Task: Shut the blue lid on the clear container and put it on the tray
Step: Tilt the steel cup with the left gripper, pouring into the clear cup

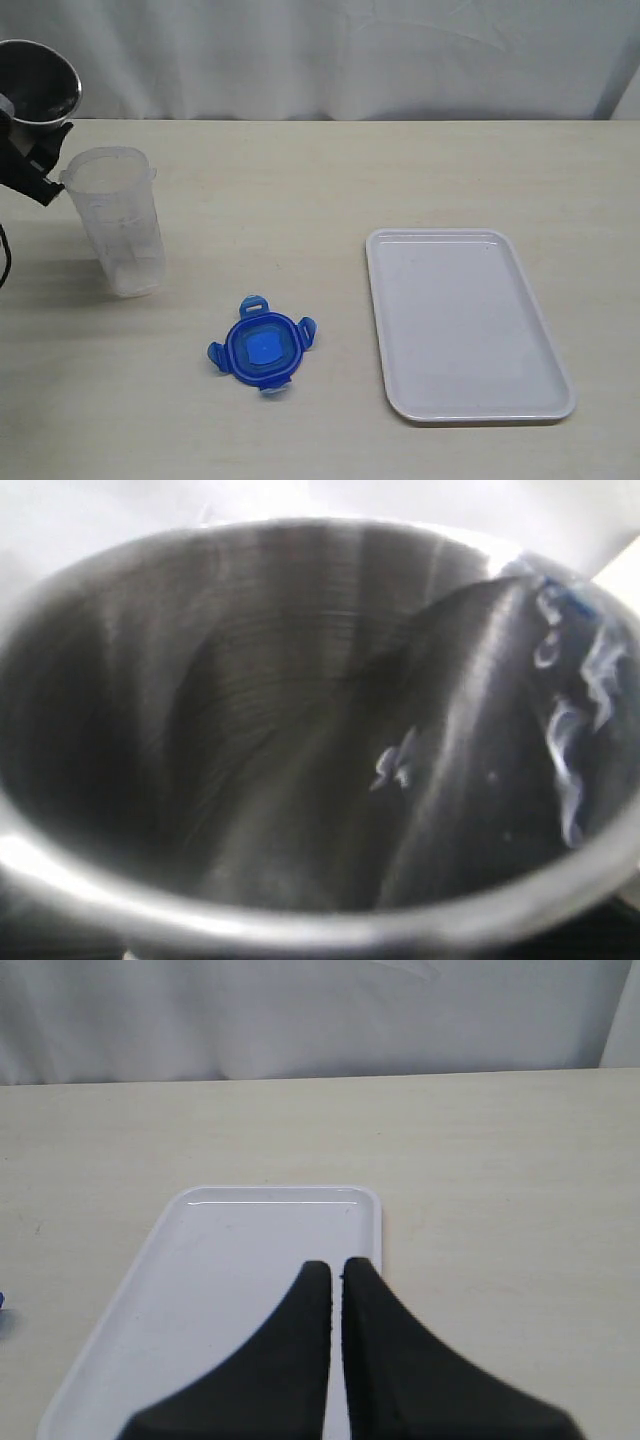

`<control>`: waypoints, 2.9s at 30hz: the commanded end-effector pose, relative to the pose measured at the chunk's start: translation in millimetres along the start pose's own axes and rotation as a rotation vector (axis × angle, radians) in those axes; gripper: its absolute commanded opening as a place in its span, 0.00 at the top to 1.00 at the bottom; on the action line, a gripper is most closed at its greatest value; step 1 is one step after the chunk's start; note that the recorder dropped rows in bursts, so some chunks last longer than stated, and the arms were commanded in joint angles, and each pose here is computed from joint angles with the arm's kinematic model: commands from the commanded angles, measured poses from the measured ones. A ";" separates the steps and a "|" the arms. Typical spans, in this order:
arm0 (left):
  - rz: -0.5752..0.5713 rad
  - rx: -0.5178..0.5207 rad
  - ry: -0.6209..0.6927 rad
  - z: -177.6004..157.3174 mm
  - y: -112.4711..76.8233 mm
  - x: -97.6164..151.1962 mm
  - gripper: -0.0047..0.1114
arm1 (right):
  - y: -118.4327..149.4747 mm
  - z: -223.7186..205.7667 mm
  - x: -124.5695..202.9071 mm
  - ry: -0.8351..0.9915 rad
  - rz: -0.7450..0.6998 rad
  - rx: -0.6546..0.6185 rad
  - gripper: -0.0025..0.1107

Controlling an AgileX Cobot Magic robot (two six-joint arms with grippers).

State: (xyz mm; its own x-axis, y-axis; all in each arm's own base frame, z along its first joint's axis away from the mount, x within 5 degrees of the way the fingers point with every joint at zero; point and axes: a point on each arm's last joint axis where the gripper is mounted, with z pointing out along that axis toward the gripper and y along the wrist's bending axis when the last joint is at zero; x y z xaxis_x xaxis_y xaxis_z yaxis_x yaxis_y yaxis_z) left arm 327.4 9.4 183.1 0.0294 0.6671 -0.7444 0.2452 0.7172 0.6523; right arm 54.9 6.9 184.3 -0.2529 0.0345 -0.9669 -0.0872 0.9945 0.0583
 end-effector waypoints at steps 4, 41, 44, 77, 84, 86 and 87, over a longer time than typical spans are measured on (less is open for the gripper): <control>0.038 -0.048 -0.059 0.8 9.7 -10.3 0.96 | 0.1 0.4 0.8 0.001 0.000 -0.003 0.94; 0.250 -0.039 -0.032 1.0 8.6 -8.2 0.96 | 0.1 0.4 0.8 0.001 0.000 -0.003 0.94; 0.250 -0.039 -0.032 1.0 8.6 -8.2 0.96 | 0.1 0.4 0.8 0.001 0.000 -0.003 0.94; 0.298 -0.016 -0.008 0.8 6.4 -5.6 0.96 | 0.1 0.4 0.8 0.001 0.000 -0.003 0.94; 0.309 0.023 -0.032 0.7 2.6 -7.3 0.96 | 0.1 0.4 0.8 0.001 0.000 -0.003 0.94; 0.304 0.023 -0.032 0.7 2.6 -7.3 0.96 | 0.1 0.4 0.8 0.001 0.000 -0.003 0.94; 0.294 0.023 -0.032 0.7 2.6 -7.3 0.96 | 0.1 0.4 0.8 0.001 0.000 -0.003 0.94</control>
State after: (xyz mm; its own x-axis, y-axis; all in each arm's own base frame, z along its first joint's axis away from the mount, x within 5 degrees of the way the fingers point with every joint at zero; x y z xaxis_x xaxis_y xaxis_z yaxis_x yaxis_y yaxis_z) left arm 325.5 7.2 175.8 0.0858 0.8585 -0.5055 0.3048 0.4605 0.8337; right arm 54.9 6.9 184.3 -0.2529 0.0345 -0.9669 -0.0872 0.9945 0.0583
